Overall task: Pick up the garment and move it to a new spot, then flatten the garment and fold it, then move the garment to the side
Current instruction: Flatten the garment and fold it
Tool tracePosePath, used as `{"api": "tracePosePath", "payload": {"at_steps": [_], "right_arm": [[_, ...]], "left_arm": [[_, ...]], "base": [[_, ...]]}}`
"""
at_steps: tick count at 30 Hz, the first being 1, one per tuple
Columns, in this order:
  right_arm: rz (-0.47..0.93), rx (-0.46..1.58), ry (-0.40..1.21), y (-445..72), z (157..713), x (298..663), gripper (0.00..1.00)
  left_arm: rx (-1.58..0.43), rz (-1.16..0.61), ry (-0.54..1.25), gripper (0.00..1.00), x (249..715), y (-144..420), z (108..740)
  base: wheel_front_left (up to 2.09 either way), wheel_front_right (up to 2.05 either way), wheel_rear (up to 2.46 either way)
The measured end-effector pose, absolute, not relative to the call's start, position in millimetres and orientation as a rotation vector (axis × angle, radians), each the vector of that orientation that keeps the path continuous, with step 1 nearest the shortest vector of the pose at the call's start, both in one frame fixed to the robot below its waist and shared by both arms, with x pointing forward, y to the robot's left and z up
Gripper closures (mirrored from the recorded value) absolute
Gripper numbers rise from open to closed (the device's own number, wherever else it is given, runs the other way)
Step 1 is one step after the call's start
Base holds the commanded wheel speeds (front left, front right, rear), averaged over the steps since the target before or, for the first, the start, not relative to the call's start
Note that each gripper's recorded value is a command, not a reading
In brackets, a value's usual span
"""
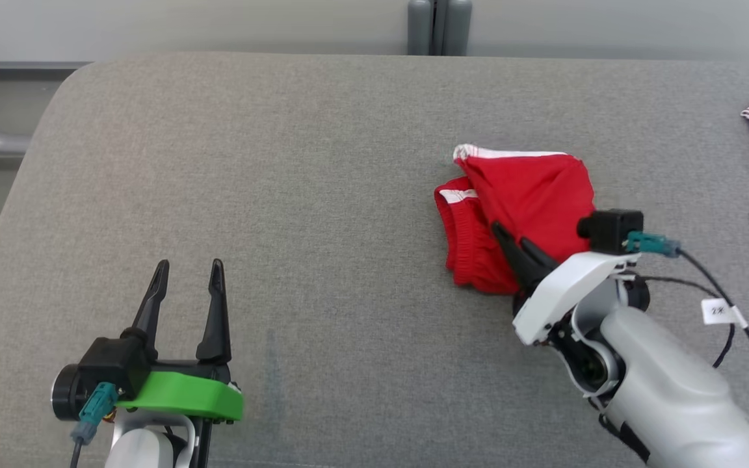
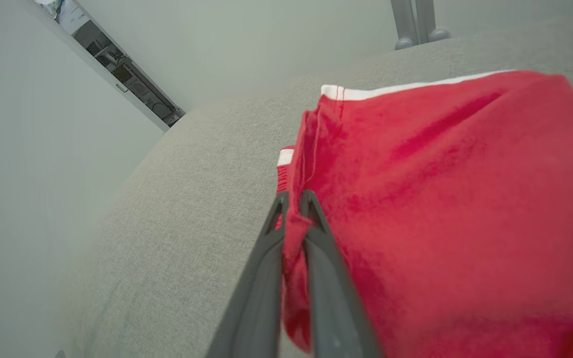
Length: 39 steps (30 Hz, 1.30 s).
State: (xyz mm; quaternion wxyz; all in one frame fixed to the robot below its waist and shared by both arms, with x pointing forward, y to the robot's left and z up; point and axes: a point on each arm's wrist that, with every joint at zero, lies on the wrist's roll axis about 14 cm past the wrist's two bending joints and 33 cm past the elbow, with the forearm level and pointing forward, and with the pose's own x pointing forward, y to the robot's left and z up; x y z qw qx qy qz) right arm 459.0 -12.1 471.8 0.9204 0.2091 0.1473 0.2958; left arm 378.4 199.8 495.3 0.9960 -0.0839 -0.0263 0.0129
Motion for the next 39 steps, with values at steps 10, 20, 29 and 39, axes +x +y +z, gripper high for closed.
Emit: {"api": "tracePosePath", "payload": {"at_steps": [10, 20, 29, 39], "right_arm": [[0.645, 0.419, 0.277, 8, 458, 448, 0.00], [0.437, 0.396, 0.107, -80, 487, 481, 0.00], [0.348, 0.319, 0.111, -114, 473, 485, 1.00], [0.483, 0.302, 0.233, -43, 434, 462, 1.00]], "left_arm": [[-0.173, 0.056, -0.030, 0.00, 375, 207, 488], [-0.171, 0.036, -0.035, 0.00, 378, 201, 490], [-0.169, 0.019, -0.024, 0.00, 381, 195, 486], [-0.156, 0.031, -0.016, 0.00, 379, 200, 484]], "base": [[0.00, 0.00, 0.00], [0.00, 0.00, 0.00], [0.00, 0.00, 0.00], [0.00, 0.00, 0.00]]}}
